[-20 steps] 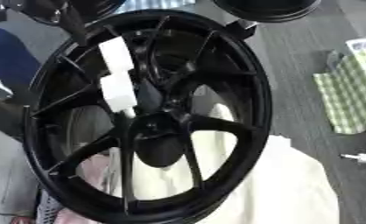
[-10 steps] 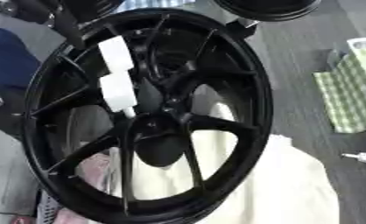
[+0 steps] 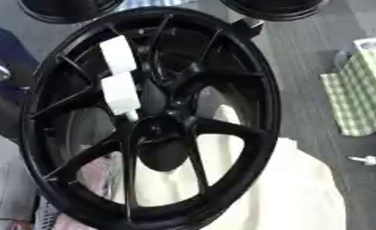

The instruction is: Pull the pin out of the wheel hub.

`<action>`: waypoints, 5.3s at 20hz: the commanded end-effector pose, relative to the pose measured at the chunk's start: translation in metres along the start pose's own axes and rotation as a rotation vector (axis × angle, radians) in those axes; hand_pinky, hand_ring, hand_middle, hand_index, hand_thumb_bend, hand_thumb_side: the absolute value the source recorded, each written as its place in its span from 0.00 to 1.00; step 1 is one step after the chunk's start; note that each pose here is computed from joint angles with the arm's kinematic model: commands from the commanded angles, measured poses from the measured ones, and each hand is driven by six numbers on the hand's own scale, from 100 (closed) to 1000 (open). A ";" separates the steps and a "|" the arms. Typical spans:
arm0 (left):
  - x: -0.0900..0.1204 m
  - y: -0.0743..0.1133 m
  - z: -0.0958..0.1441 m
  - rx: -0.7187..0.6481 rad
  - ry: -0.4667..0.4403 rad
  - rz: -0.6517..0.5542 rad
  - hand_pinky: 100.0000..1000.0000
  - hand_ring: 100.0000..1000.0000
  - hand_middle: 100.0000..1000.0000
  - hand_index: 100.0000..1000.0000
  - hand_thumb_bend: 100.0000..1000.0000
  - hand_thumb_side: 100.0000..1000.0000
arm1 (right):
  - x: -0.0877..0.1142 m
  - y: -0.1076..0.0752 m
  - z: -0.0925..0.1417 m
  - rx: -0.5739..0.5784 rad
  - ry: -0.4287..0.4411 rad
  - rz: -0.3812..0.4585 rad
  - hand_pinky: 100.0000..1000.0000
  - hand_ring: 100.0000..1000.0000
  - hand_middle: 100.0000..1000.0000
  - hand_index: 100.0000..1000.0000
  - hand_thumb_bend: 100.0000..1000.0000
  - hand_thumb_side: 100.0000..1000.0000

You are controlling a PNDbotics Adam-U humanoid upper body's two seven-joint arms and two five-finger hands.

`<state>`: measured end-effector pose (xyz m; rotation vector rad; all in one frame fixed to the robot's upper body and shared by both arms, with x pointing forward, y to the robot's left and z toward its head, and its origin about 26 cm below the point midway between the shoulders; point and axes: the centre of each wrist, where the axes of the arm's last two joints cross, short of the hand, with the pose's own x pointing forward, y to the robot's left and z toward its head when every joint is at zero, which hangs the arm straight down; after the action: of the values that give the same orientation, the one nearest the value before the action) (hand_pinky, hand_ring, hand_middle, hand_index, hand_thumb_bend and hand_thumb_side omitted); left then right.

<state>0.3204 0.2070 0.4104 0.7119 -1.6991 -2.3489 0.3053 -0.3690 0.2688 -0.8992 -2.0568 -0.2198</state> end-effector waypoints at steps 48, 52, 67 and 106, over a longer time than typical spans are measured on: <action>-0.044 -0.031 -0.039 -0.147 0.024 0.024 0.84 0.80 0.66 0.76 0.37 0.00 | 0.012 0.000 -0.006 -0.010 -0.033 -0.043 0.56 0.61 0.50 0.63 0.00 0.48; -0.044 -0.030 -0.039 -0.133 0.010 0.038 0.82 0.75 0.56 0.67 0.33 0.00 | 0.012 0.000 -0.006 -0.014 -0.032 -0.041 0.56 0.61 0.50 0.63 0.00 0.48; -0.055 -0.009 -0.019 0.038 0.024 0.167 0.72 0.44 0.15 0.25 0.10 0.00 | 0.012 0.000 -0.006 -0.026 -0.027 -0.041 0.56 0.62 0.50 0.63 0.00 0.49; -0.129 -0.172 0.216 0.461 0.968 0.661 0.90 0.84 0.76 0.90 0.33 0.65 | 0.008 -0.006 -0.003 -0.063 -0.031 -0.024 0.57 0.62 0.51 0.63 0.00 0.48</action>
<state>0.3710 0.4915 0.3151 0.8637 -1.5875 -0.9247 0.3040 -0.3718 0.2658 -0.9043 -2.0602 -0.3013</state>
